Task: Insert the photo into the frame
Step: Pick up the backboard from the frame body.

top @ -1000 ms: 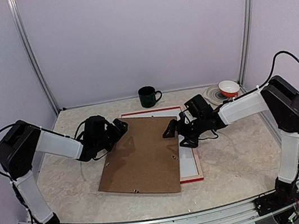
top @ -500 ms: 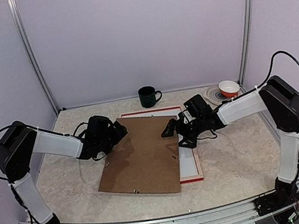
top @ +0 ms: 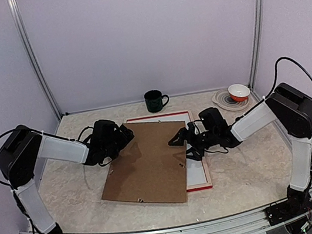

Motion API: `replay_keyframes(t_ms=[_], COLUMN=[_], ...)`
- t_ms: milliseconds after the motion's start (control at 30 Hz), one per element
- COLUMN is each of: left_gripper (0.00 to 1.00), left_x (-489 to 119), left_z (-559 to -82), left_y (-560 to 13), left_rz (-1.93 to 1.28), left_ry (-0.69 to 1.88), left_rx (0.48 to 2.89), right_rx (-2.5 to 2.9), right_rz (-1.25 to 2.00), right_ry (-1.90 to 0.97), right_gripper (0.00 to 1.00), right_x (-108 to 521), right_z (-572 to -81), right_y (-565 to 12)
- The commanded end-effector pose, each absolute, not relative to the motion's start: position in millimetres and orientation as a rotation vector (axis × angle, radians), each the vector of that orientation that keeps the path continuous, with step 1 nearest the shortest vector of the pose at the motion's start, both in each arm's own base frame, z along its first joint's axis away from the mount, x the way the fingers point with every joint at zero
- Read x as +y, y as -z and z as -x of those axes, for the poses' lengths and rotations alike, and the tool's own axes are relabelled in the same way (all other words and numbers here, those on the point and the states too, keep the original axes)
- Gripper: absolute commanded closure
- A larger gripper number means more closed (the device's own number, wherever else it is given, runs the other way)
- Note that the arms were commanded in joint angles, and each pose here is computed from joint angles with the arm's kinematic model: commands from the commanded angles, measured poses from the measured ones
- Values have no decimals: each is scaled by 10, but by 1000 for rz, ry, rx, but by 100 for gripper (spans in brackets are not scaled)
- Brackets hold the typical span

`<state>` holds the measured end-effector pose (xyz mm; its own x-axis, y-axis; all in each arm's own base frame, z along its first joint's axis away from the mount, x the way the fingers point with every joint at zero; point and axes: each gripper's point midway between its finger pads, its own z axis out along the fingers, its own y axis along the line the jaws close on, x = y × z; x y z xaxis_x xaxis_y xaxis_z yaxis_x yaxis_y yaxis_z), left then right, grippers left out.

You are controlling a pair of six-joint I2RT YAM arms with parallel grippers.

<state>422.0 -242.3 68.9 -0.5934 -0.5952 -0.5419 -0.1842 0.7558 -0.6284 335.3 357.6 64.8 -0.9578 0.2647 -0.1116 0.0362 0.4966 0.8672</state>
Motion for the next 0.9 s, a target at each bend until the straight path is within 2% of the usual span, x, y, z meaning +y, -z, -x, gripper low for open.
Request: replay_keyframes(t_ms=[0, 200, 267, 367, 467, 667, 867], left_gripper=[1, 1, 1, 1, 1, 1, 1], left_x=[-2444, -2463, -2470, -2486, -2505, -2546, -2630], left_z=[-4049, -4057, -4056, -4055, -4066, -4213, -4554], left_y=[-291, -326, -335, -363, -425, -885, -1801], left_rz=[591, 580, 580, 574, 564, 503, 381], left_ry=[640, 650, 655, 668, 683, 693, 665], left_rx=[2302, 2300, 2301, 2299, 2289, 2213, 2058], right_rx=[2441, 2405, 2399, 2391, 2371, 2350, 2353], right_rz=[-208, -197, -185, -156, -125, -62, -9], right_ry=[-1622, -1665, -1662, -1653, -1664, -1719, -1717], right_gripper=[10, 33, 46, 70, 87, 100, 100], right_x=[3741, 3770, 3766, 3753, 3732, 3716, 3699], right_z=[-3289, -3296, -3300, -3296, -3272, -3174, -3119], right_y=[-720, -765, -782, -794, -805, -800, -857])
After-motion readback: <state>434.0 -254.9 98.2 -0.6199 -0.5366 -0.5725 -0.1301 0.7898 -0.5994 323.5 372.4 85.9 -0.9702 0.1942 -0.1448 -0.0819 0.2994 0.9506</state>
